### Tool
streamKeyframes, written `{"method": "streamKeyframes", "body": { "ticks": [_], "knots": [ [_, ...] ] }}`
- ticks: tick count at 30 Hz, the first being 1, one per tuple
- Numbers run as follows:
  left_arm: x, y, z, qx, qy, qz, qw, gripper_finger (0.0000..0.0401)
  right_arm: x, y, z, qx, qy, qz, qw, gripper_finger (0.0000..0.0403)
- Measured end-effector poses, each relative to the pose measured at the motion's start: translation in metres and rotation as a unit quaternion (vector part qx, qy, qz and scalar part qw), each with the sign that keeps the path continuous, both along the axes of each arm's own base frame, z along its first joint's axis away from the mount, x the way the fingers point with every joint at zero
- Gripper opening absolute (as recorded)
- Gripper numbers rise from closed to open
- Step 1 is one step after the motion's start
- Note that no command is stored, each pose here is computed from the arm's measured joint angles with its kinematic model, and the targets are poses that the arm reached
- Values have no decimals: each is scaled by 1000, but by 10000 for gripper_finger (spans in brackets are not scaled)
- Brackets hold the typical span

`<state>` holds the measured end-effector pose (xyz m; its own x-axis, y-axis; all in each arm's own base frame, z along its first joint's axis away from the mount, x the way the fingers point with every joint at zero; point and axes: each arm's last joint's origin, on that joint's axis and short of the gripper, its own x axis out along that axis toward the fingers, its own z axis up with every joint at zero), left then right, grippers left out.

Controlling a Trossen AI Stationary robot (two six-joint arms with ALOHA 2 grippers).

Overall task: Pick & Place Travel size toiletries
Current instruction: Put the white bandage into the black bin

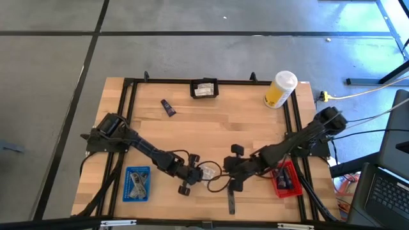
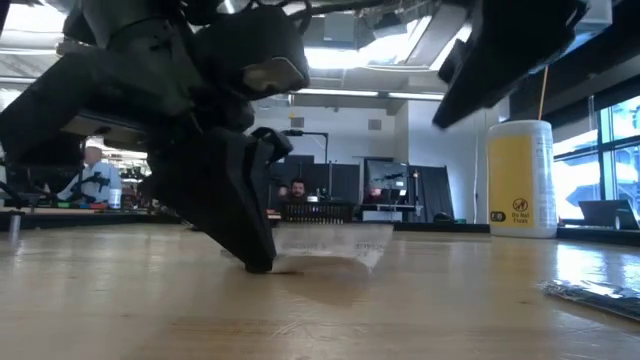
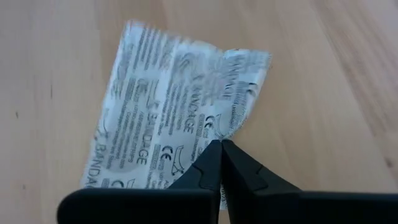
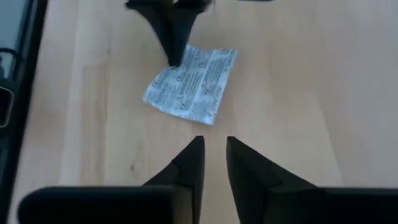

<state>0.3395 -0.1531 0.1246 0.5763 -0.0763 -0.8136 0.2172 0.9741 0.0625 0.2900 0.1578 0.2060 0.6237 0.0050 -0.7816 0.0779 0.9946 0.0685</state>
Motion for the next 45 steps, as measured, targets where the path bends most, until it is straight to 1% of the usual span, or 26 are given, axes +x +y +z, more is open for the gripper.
{"method": "streamKeyframes", "body": {
  "ticks": [4, 11, 16, 18, 21, 23, 26, 28, 33, 37, 40, 45],
  "knots": [
    [0, 6, -3, -22, 6, 9, 1000, 2, 7, 2, -14, -2, 12, 6, 1000, 97],
    [0, 7, -3, -28, 9, 9, 1000, 2, 15, 4, -24, 9, 6, 7, 1000, 144],
    [0, 7, -3, -28, 9, 9, 1000, 2, 17, 5, -25, 4, -1, 2, 1000, 164],
    [0, 7, -3, -28, 9, 9, 1000, 2, 17, 4, -27, -1, -9, -4, 1000, 167],
    [1, 7, -3, -27, 4, 10, 1000, 2, 14, -2, -41, 27, -28, -25, 999, 167],
    [1, 7, -3, -27, 2, 10, 1000, 2, 10, -8, -54, 63, -38, -34, 997, 162],
    [1, 7, -3, -27, 2, 10, 1000, 2, 7, -14, -65, 127, -85, -38, 987, 156],
    [2, 8, -3, -25, 2, 8, 1000, 2, 5, -19, -70, 146, -104, -39, 983, 153],
    [4, 11, -3, -22, -2, 9, 1000, 2, -5, -29, -88, 151, -79, -79, 982, 159],
    [9, 20, -3, -20, -16, 18, 1000, 2, -5, -29, -91, 162, -91, -81, 979, 171],
    [13, 27, -2, -16, -25, 19, 999, 2, -3, -29, -90, 171, -95, -70, 978, 178],
    [17, 36, -2, -13, -27, 27, 999, 2, -2, -38, -94, 162, -80, -87, 980, 178]
  ]
}}
